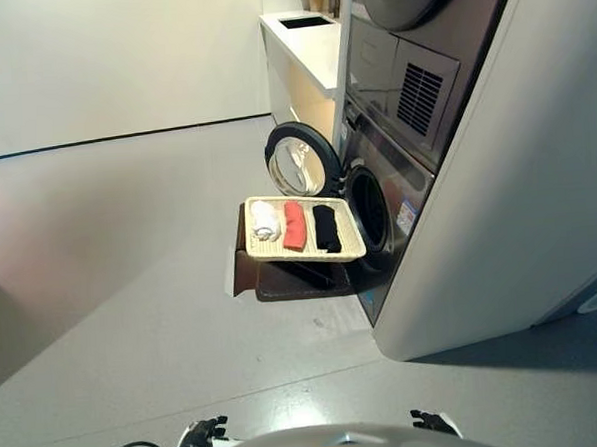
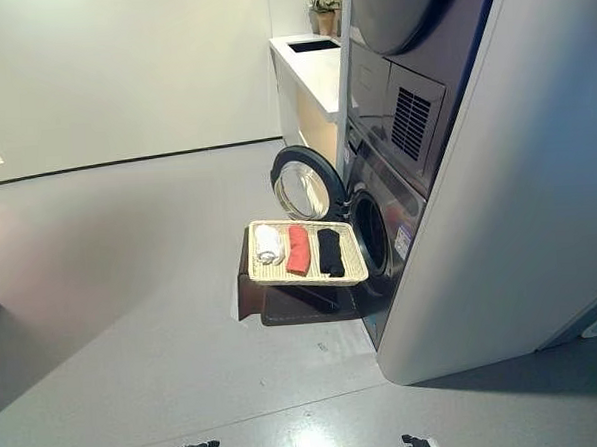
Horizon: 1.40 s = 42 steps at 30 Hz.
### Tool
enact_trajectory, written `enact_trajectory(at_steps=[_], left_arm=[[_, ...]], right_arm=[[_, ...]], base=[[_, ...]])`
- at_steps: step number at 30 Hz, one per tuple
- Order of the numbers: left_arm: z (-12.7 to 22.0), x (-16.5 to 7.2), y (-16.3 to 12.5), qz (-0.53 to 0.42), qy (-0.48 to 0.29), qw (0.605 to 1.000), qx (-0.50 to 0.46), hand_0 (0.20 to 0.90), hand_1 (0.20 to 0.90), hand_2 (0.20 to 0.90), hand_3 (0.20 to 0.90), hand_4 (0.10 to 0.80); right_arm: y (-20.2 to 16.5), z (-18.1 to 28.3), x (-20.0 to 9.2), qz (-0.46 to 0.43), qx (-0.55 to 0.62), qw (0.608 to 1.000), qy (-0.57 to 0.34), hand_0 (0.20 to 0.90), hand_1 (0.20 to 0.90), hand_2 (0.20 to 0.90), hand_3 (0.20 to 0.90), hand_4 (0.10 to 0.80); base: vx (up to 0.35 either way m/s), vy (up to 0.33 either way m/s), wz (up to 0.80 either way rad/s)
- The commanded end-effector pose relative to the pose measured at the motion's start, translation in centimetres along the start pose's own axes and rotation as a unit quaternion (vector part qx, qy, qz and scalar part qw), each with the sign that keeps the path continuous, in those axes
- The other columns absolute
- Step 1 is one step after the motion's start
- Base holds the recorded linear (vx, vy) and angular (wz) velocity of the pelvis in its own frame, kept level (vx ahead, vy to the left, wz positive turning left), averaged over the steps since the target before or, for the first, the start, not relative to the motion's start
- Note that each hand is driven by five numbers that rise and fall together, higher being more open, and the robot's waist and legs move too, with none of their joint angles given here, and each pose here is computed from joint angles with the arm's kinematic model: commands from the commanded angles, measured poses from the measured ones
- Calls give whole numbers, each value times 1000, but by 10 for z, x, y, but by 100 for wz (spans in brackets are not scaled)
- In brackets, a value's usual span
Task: Pick up the clothes and place them into the washing machine
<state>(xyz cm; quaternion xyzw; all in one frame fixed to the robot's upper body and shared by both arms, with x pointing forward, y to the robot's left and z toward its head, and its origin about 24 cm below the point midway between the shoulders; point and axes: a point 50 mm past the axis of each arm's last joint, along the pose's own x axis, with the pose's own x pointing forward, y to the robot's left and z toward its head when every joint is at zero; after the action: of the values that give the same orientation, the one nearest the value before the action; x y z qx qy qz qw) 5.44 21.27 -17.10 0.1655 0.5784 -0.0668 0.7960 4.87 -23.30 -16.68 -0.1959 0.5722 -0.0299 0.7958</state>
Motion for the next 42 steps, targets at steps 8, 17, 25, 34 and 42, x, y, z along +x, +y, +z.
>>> enact_trajectory(at_steps=[8, 17, 25, 34, 42], left_arm=[[38, 6, 5, 19, -55, 998, 0, 900, 900, 900, 900, 800], [50, 7, 18, 32, -68, 997, 12, 900, 900, 900, 900, 800], [52, 7, 24, 47, -69, 996, 19, 900, 900, 900, 900, 800], [55, 8, 11, 43, -75, 996, 0, 900, 900, 900, 900, 800], [96, 8, -3, 21, -155, 987, 24, 900, 900, 900, 900, 800]], right_arm=[[-5, 31, 7, -11, -7, 999, -37, 900, 900, 900, 900, 800], [-12, 43, 9, -30, 12, 998, -56, 900, 900, 900, 900, 800], [-17, 39, 9, -42, 39, 997, -45, 900, 900, 900, 900, 800], [-20, 39, 8, -43, 35, 997, -56, 900, 900, 900, 900, 800], [-32, 63, 10, -62, 25, 993, -92, 900, 900, 900, 900, 800]], base=[[27, 60, -1], [91, 107, 1], [328, -42, 17], [407, -236, 69], [259, -229, -13]])
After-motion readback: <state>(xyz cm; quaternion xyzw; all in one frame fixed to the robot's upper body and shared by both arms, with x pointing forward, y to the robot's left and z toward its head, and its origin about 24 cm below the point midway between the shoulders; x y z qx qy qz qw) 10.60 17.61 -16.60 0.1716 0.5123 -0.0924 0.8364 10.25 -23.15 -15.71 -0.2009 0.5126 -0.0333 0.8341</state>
